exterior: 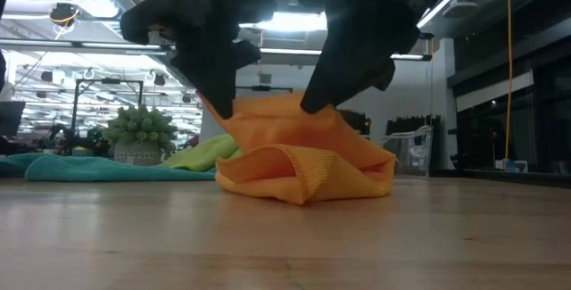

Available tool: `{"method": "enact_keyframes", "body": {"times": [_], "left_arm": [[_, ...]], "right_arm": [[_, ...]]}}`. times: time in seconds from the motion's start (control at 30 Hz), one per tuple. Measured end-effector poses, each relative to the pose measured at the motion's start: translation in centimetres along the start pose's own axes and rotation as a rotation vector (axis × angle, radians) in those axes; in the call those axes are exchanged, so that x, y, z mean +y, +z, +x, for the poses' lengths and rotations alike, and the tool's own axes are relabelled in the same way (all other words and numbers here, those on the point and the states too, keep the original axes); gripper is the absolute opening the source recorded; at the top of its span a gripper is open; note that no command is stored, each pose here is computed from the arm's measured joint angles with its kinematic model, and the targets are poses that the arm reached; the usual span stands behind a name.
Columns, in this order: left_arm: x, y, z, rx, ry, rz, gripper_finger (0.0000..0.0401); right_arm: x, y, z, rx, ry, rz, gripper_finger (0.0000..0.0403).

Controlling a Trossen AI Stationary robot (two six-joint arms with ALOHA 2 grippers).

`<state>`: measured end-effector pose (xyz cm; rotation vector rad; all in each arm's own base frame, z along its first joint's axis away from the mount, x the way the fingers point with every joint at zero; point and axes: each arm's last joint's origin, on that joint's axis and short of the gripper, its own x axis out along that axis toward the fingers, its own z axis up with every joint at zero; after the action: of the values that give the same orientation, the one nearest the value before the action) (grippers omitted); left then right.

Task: Fold microfiber towels
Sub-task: Fold the orange microfiber cloth

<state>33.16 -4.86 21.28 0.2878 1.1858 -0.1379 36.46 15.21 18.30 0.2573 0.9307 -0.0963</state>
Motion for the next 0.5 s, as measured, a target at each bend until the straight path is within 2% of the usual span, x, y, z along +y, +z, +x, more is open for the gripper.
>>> {"method": "enact_keyframes", "body": {"times": [0.13, 0.33, 0.5], "left_arm": [[0.7, -0.4, 0.1, 0.027, 0.005, -0.055, 0.0010], [1.3, -0.4, 0.1, 0.020, 0.002, -0.108, 0.0069], [0.9, -0.3, 0.1, 0.012, -0.067, -0.121, 0.0107]], "right_arm": [[0.1, -0.1, 0.0, 0.024, 0.031, -0.001, 0.0071], [0.1, -0.1, 0.0, 0.042, 0.048, -0.001, 0.0082], [0.3, -0.6, -0.1, 0.088, 0.074, 0.008, 0.0082]]}}
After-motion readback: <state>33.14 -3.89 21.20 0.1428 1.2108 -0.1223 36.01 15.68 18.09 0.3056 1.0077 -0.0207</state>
